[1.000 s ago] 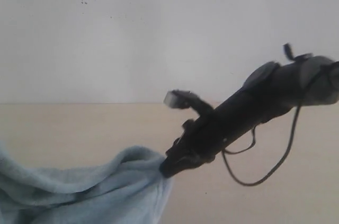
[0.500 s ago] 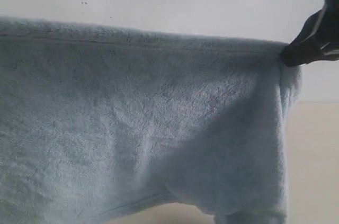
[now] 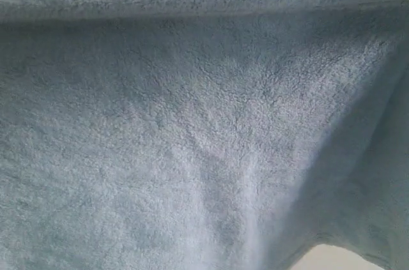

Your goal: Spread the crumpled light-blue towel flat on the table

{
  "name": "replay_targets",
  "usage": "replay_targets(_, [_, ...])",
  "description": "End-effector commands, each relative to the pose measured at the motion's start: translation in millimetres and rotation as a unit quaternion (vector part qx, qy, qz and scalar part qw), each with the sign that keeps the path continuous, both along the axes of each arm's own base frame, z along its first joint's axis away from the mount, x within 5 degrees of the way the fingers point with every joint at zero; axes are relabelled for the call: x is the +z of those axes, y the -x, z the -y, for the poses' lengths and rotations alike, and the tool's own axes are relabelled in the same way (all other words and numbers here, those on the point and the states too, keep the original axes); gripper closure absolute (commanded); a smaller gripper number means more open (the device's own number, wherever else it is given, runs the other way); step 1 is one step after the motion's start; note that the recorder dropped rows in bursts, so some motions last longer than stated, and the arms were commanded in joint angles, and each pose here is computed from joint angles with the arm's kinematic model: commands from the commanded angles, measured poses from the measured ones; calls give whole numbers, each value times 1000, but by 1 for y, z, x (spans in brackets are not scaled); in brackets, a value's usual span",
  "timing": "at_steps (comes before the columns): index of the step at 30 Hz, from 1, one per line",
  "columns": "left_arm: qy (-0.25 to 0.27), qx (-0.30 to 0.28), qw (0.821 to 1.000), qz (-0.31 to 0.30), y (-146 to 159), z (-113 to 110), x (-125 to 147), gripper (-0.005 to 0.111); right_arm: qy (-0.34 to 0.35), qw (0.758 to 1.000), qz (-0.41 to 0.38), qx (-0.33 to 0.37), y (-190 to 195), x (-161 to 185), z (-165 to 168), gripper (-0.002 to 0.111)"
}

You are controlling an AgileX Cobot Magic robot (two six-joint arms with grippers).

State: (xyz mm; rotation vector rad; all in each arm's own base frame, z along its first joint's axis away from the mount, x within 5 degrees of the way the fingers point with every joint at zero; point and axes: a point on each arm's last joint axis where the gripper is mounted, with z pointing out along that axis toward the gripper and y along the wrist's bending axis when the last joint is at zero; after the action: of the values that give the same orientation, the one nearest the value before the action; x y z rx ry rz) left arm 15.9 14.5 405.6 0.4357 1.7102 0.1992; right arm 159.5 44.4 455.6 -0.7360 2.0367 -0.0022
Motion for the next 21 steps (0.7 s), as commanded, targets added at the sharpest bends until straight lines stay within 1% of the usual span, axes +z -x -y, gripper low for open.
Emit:
replay_targets(1, [-37,-9,998,-51,-30,10,-11,103,25,999,-33,-13,-34,-16,-3,106])
replay_targets(4, [-65,-8,993,-94,-62,20,-20,103,45,996,-70,-8,-67,-38,-9,106])
replay_targets(7, [-91,8,987,-131,-98,29,-30,103,56,994,-96,-5,-107,-65,-18,106])
replay_targets(9, [-105,26,985,-138,-125,35,-36,103,67,992,-107,2,-132,-87,-23,106])
replay_targets(11, [-115,32,983,-136,-149,41,-42,103,76,990,-115,7,-152,-105,-27,106])
replay_targets(12, [-125,34,982,-139,-162,45,-48,103,79,990,-119,7,-166,-120,-29,106])
replay_targets(16, [-176,24,968,-176,-212,61,-82,103,82,992,-98,5,-209,-164,-37,106])
replay_targets(17, [-191,23,963,-188,-227,65,-96,103,84,993,-87,5,-219,-175,-39,106])
replay_targets(18, [-195,26,961,-193,-238,66,-103,103,87,993,-80,5,-229,-186,-41,106])
replay_targets(19, [-190,32,961,-197,-248,67,-111,103,91,992,-82,7,-238,-197,-42,106])
replay_targets(20, [-194,39,959,-202,-263,67,-123,103,94,992,-83,7,-248,-207,-44,106])
replay_targets(21, [-182,49,961,-204,-273,66,-129,103,100,991,-85,9,-258,-215,-46,106])
